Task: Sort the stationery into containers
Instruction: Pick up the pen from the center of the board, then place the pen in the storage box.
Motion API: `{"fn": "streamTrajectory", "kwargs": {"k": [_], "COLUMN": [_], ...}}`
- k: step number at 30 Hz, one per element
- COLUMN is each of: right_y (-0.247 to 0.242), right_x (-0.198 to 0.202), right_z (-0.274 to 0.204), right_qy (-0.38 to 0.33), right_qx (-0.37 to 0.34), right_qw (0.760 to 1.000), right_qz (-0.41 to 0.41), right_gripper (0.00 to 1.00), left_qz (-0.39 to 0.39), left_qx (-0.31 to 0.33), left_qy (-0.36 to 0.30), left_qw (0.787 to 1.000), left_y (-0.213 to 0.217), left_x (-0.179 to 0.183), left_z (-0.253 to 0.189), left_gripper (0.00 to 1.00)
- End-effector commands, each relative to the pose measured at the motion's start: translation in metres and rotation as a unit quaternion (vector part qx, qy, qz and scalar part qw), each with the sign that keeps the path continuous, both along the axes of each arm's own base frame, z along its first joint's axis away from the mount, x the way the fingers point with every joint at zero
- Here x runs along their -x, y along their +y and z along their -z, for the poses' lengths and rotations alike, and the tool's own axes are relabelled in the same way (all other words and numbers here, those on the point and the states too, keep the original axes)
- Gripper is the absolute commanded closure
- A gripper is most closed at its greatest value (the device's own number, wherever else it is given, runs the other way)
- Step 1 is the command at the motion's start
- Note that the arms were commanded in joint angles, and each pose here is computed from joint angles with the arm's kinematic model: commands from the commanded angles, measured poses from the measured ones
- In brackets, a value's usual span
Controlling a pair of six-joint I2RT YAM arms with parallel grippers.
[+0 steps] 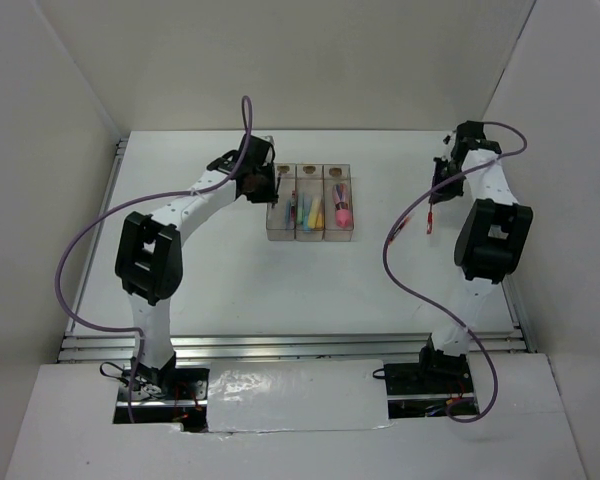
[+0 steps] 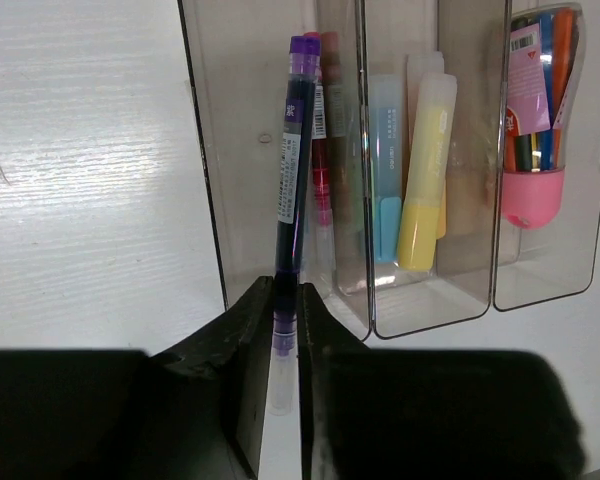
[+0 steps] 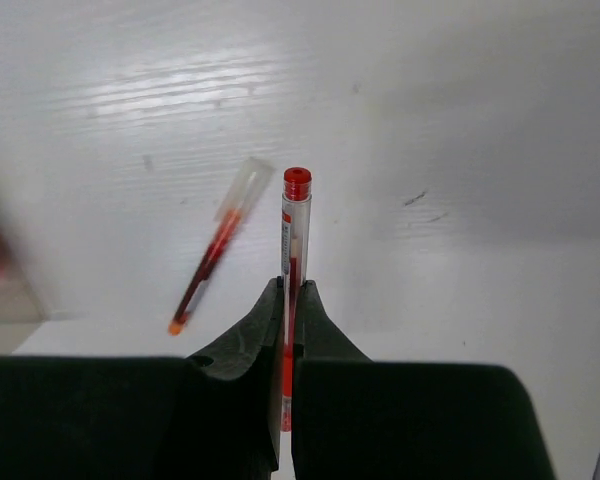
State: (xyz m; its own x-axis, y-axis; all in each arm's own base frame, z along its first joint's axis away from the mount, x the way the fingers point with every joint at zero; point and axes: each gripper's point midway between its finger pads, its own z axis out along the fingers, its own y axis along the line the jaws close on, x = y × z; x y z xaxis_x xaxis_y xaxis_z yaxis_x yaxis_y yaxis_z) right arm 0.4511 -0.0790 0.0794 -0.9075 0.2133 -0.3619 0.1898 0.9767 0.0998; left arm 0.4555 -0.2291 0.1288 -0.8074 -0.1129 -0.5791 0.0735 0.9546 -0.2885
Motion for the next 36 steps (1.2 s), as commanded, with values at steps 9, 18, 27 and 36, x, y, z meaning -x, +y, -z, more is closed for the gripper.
{"fn": "streamTrajectory", "kwargs": {"k": [9, 18, 27, 36], "right_y": [0.073, 0.167, 0.295, 0.392], "right_x": [0.005, 0.007, -0.002, -0.024], "right_z": [-0.138, -0.182, -0.180, -0.133], "right_qy": [-0.146, -0.192, -0.211, -0.213], "right_qx": [-0.078, -0.137, -0.154, -0.142], "right_qw": [0.982, 0.958, 0.932, 0.930], "right_qz": [-0.094, -0.166, -0.249, -0.263], "right_gripper": [1.00, 1.00, 1.00, 1.00], "left_qz": [-0.007, -0.003, -0.039, -0.074], "left_qx": [-0.001, 0.049, 0.028, 0.005], "left_qy": [-0.025, -0.177, -0.195, -0.181], "left_qw": [1.000, 0.983, 0.980, 0.981], "left_y": [-0.012, 0.005, 0.094, 0.140], "left_x": [-0.019, -0.010, 0.045, 0.078], "left_z": [-0.002, -0.113, -0.143, -0.126], "left_gripper": [0.48, 0.43, 0.22, 0.17]}}
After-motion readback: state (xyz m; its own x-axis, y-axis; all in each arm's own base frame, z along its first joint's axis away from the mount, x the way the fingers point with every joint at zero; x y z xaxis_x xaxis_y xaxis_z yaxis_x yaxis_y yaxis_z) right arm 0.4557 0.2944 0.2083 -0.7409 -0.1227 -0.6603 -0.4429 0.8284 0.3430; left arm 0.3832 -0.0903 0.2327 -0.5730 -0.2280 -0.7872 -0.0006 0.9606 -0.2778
